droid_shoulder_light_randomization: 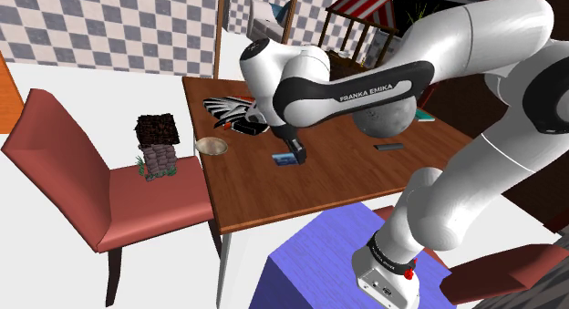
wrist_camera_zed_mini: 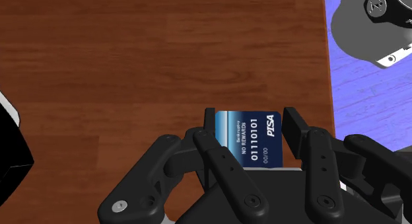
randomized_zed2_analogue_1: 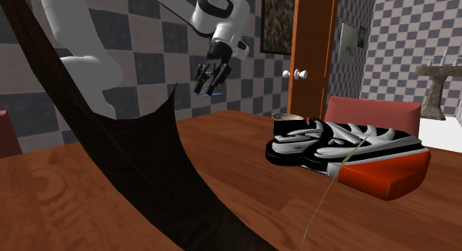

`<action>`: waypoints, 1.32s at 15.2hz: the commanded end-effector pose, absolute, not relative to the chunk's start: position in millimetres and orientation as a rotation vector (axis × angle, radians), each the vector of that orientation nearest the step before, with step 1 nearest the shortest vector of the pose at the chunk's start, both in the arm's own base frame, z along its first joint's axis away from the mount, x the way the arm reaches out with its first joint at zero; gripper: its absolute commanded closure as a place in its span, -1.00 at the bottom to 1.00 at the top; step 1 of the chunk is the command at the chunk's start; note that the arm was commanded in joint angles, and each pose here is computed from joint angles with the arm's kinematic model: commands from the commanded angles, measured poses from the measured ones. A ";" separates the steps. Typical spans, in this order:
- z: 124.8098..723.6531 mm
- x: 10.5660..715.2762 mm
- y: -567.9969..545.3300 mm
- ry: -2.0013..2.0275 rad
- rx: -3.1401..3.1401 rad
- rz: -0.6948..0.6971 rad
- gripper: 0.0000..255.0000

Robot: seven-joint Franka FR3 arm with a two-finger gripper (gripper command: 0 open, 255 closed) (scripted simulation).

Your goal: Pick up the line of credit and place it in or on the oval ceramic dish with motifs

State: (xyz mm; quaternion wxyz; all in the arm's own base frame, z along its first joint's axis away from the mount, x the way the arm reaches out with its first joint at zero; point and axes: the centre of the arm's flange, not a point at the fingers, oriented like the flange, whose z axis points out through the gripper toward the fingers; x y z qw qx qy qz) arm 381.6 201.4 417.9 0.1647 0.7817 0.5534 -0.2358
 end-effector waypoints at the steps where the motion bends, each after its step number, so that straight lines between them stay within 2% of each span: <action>1: 428.1 381.0 200.7 1.577 2.227 -0.672 1.00; 3: 438.3 381.0 200.7 1.577 2.227 -0.672 1.00; 20: 453.2 589.0 283.8 1.577 2.227 -0.672 1.00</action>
